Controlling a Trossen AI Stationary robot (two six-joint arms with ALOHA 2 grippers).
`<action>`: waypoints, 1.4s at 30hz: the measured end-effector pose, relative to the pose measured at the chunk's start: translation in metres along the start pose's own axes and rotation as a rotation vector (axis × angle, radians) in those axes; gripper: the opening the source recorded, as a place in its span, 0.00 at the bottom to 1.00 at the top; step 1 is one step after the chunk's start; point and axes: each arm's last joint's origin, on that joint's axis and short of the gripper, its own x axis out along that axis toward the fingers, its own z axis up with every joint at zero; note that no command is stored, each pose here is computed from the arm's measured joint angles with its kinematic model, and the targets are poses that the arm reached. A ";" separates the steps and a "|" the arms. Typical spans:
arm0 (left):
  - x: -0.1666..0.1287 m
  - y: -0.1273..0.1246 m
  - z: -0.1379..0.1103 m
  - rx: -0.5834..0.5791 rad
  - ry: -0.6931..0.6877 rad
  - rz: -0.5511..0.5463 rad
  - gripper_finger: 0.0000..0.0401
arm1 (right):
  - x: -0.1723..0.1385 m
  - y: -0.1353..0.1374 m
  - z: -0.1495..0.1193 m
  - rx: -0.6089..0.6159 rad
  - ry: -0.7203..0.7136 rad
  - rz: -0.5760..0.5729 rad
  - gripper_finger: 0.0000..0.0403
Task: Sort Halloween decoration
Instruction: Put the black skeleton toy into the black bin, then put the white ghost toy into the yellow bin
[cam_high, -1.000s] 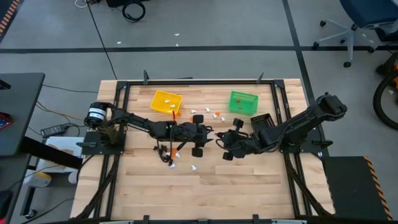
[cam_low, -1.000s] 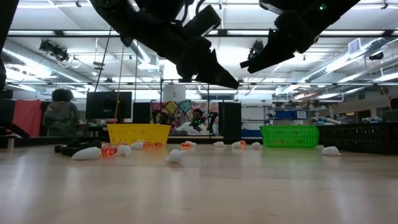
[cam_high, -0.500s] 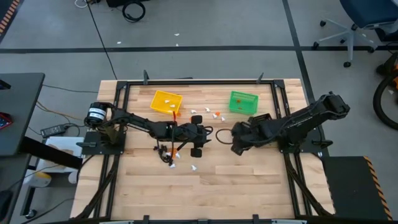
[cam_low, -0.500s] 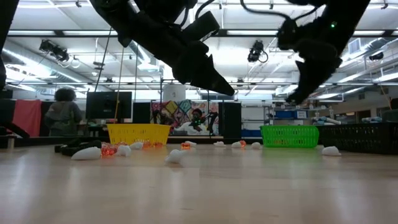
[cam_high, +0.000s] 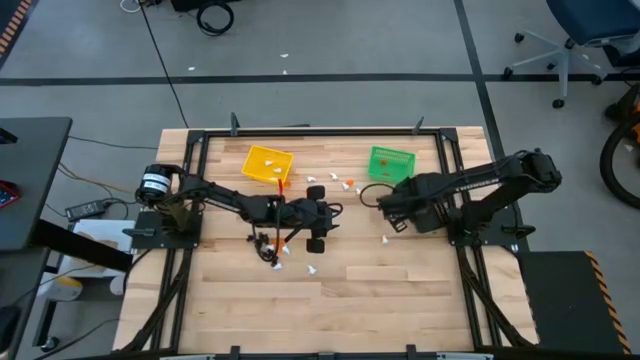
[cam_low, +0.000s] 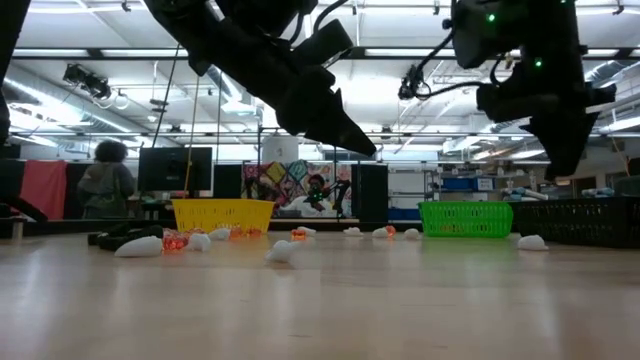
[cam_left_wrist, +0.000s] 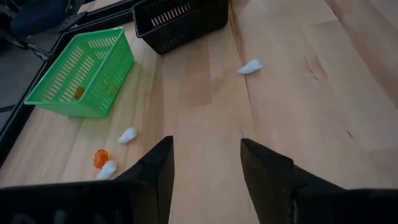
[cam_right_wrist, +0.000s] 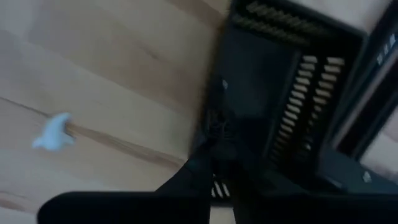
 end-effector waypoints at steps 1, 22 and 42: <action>0.000 0.000 0.000 0.000 0.000 -0.001 0.40 | 0.000 -0.002 0.001 0.009 0.017 -0.005 0.12; -0.007 -0.022 -0.027 0.070 -0.118 -0.103 0.40 | -0.007 0.004 -0.005 -0.105 -0.114 0.053 0.31; -0.065 -0.026 -0.053 -0.057 -0.084 -0.154 0.40 | 0.043 0.084 -0.098 -0.176 -0.733 0.267 0.36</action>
